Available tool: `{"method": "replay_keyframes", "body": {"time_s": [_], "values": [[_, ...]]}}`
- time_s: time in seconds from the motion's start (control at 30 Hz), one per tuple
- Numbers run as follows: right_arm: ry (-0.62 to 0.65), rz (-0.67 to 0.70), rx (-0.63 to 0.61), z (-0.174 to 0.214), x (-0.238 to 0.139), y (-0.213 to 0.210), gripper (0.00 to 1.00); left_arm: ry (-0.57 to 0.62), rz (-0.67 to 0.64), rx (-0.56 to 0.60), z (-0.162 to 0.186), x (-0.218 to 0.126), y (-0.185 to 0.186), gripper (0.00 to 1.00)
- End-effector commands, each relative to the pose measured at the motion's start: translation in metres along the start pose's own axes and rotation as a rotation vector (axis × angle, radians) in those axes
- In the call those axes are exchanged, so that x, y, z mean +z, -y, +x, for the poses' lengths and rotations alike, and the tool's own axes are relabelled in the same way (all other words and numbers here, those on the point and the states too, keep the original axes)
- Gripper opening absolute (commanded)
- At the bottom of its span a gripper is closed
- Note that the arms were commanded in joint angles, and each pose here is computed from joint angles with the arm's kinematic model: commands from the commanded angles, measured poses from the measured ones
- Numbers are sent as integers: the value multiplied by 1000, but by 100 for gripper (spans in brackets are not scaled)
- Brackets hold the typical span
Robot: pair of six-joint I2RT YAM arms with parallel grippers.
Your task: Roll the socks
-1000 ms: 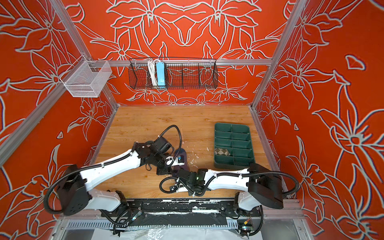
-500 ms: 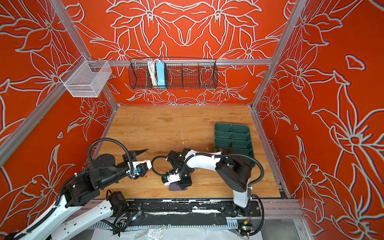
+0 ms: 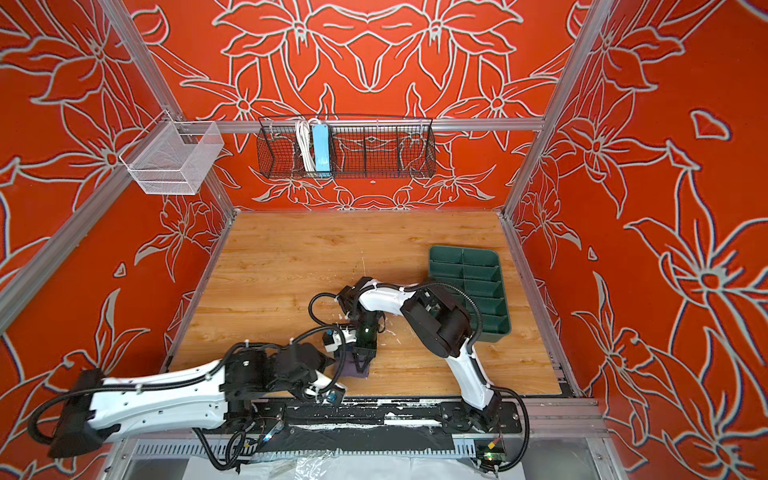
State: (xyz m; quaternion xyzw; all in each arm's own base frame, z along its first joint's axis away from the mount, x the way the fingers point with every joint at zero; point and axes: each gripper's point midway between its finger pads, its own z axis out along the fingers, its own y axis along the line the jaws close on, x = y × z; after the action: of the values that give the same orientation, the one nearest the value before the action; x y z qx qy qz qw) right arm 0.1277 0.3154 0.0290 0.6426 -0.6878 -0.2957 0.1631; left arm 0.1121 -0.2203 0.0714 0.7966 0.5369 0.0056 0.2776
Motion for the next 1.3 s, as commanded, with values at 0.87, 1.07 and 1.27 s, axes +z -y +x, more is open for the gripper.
{"method": "replay_keyframes", "body": {"time_s": [0.87,1.07,1.27], "values": [[253,468,-26,-3,-43,43,26,-119,-71,-297,2,54,-27,0],[284,738,-1,26,-82,49,44,-114,21,-298,4,53,-17,0],[391,1088,115,65,-155,45,58,-65,150,-350,-3,46,-17,0]]}}
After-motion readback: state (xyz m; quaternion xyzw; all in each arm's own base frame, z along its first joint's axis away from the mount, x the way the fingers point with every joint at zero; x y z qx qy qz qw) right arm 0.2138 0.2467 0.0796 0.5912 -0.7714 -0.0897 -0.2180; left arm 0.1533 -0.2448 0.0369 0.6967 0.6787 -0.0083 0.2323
